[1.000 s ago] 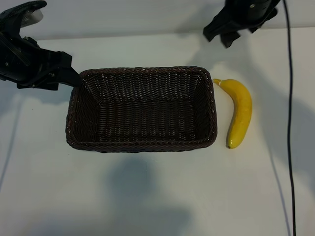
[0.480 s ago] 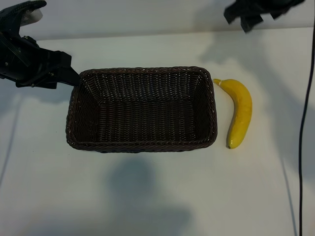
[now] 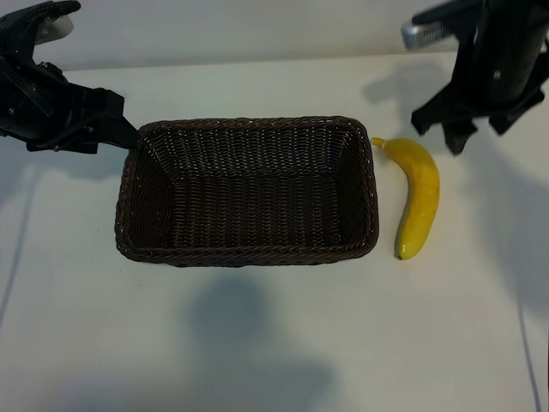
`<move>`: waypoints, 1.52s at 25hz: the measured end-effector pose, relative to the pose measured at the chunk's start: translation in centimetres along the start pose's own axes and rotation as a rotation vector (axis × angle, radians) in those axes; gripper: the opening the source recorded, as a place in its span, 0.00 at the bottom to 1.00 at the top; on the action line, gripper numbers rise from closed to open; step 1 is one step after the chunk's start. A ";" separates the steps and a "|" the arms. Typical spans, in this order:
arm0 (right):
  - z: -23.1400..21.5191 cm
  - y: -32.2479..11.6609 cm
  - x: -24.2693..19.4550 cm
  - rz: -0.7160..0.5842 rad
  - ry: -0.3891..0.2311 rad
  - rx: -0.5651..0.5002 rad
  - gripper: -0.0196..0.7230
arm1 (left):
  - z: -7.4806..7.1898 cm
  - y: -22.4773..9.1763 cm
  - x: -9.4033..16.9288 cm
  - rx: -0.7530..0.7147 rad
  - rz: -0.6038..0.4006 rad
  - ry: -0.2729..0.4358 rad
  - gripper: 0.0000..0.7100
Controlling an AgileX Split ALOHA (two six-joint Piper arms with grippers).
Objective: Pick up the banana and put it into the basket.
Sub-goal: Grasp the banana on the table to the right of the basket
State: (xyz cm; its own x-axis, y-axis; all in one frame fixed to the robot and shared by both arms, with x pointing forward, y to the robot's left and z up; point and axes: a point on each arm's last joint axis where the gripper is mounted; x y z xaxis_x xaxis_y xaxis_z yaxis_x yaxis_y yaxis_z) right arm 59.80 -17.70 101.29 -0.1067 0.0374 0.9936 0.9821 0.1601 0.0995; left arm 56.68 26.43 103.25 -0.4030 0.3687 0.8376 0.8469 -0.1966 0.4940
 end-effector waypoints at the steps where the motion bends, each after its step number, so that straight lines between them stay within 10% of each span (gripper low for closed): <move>1: 0.1 -0.2 -0.5 0.001 0.011 -0.003 0.76 | 0.0 0.0 0.0 0.000 0.000 0.000 0.83; 38: 1.6 0.7 -6.8 -0.070 0.127 -0.073 0.79 | 0.0 0.0 0.0 0.002 -0.001 0.000 0.83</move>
State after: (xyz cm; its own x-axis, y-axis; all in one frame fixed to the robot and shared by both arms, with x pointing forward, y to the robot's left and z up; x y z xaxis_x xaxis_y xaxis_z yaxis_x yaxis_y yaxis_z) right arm 60.93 -16.24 94.47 -0.1593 -0.0969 0.9825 0.9821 0.0855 0.1677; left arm 56.69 26.43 103.25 -0.4037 0.3685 0.8374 0.8474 -0.1944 0.4940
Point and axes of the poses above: a point on each arm's last joint axis where the gripper is mounted, x pointing back along that axis away from the gripper, z along the wrist's bending axis when the last joint is at zero, y = z × x, and after that the axes turned 12 degrees about -x, right-handed
